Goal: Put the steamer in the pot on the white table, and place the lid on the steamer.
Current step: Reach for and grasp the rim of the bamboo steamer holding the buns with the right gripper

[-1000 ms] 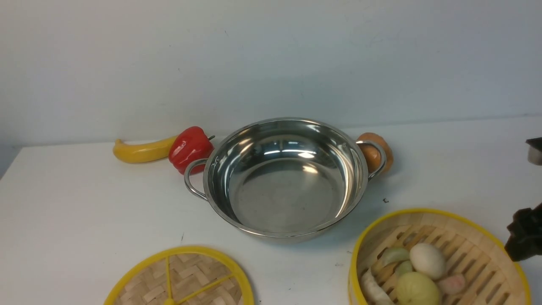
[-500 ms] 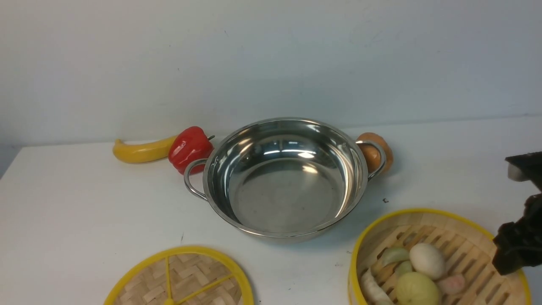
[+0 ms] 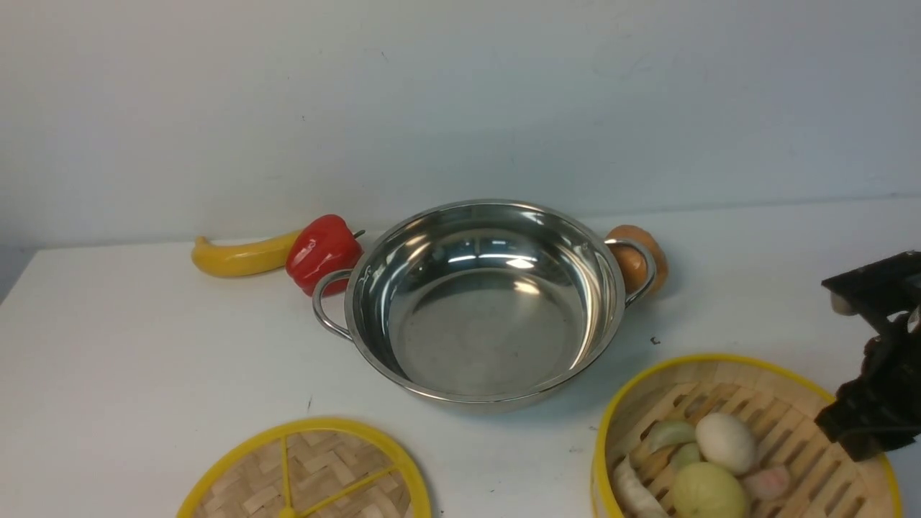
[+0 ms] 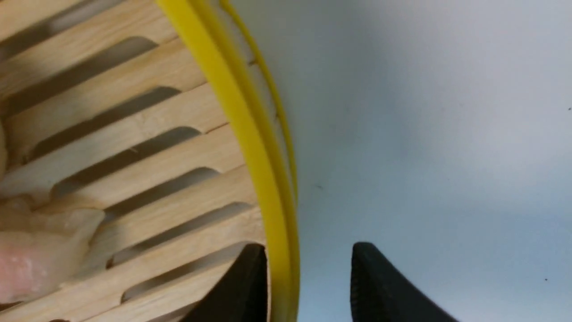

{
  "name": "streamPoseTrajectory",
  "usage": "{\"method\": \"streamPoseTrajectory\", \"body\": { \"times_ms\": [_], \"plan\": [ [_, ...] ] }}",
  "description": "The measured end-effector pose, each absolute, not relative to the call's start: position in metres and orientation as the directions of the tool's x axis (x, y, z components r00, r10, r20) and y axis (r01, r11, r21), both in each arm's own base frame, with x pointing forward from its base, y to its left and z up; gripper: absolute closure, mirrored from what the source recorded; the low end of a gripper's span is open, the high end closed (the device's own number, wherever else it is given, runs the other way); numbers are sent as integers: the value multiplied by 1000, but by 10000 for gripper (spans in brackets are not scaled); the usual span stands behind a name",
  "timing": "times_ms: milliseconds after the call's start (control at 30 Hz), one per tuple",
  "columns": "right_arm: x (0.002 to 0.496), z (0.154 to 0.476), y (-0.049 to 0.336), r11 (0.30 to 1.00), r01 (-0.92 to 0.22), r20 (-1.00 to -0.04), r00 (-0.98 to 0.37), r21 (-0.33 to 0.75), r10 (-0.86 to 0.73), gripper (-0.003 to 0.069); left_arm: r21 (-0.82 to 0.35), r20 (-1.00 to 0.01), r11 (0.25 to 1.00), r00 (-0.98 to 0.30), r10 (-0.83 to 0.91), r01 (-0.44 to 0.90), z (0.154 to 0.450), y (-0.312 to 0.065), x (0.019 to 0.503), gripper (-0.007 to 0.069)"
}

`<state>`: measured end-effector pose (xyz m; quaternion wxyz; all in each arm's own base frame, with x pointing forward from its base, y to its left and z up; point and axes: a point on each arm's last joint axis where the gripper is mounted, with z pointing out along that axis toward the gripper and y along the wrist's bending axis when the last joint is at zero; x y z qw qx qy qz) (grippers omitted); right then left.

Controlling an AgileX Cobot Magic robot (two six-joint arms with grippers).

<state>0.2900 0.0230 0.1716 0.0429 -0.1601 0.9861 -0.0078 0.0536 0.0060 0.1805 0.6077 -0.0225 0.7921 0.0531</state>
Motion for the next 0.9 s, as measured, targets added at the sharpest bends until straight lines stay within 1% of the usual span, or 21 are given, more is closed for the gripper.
{"method": "streamPoseTrajectory", "body": {
  "times_ms": [200,433,600,733,767,800,833,867,900],
  "plan": [
    [291,169,24,951,-308,-79,-948,-22,-309,407,57,-965,993,-260,29,-100,181,6,54,384],
    [292,159,24,952,-305,-46,-951,-7,-305,410,57,-965,993,-260,29,-100,181,6,54,384],
    [292,157,24,952,-306,-41,-951,-6,-306,414,57,-965,993,-260,29,-100,181,6,54,384],
    [292,157,24,952,-306,-41,-951,-7,-306,463,57,-965,993,-260,29,-100,181,6,54,384],
    [292,157,24,952,-306,-40,-951,-6,-306,505,57,-965,993,-260,29,-100,181,6,54,384],
    [292,157,24,952,-306,-40,-951,-6,-306,522,57,-965,993,-260,29,-100,181,6,54,384],
    [292,157,24,952,-305,-40,-952,-6,-305,561,57,-965,993,-260,29,-100,181,6,54,384],
    [292,157,24,953,-302,-40,-952,-6,-302,572,57,-965,993,-260,29,-100,181,6,54,384],
    [293,157,24,954,-299,-45,-953,-12,-299,609,57,-965,993,-260,29,-100,181,6,54,384]
  ]
}}
